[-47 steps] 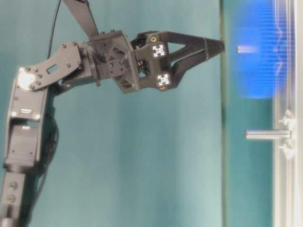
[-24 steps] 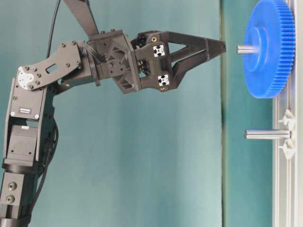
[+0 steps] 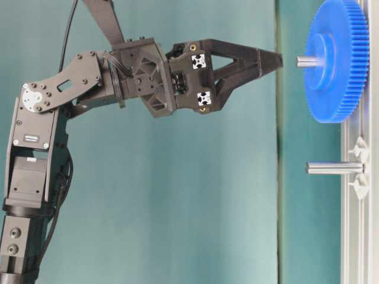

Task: Find the location of the shaft and insert the large gear.
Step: 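Align the gear's bore with the shaft and lower it on, then open the left gripper and raise it off the gear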

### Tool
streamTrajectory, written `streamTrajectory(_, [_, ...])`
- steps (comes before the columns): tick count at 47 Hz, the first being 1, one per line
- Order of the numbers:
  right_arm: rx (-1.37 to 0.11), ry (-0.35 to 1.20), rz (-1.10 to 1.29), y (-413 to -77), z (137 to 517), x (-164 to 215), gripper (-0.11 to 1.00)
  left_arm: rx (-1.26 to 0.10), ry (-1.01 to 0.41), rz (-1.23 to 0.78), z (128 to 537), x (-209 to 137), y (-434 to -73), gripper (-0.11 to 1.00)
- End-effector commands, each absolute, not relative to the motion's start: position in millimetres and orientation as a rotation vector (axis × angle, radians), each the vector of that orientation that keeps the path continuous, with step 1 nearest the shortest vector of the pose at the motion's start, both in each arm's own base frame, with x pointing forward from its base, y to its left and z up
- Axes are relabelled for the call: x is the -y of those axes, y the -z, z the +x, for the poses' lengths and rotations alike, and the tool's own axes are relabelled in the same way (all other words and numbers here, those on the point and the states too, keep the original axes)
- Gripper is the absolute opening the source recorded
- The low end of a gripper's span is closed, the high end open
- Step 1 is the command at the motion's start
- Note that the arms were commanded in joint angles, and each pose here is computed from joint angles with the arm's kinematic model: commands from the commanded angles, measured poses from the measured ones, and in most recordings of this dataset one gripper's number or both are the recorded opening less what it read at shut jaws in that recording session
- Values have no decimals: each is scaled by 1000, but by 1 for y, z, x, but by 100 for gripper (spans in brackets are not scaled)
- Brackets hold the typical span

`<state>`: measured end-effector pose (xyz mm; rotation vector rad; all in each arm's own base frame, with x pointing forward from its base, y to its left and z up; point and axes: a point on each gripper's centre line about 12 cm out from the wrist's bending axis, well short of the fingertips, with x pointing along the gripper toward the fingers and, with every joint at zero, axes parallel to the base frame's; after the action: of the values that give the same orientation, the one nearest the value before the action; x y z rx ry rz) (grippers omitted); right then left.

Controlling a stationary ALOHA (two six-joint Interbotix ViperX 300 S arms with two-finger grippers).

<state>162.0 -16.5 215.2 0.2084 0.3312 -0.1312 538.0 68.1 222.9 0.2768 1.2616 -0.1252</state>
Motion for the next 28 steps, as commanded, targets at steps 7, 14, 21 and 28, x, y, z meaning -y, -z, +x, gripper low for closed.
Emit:
streamTrajectory(7, [-320,133,216,-220,164,17,0,-1202,106,274,535,-65,-258,83])
streamTrajectory(14, [-321,133,216,-220,164,17,0,-1185,92,259,532,-63,-267,83])
streamTrajectory(21, [-321,135,216,-220,164,17,0,-1161,76,244,529,-62,-280,83])
streamTrajectory(28, [-320,133,216,-220,164,17,0,-1145,73,248,527,-60,-288,83])
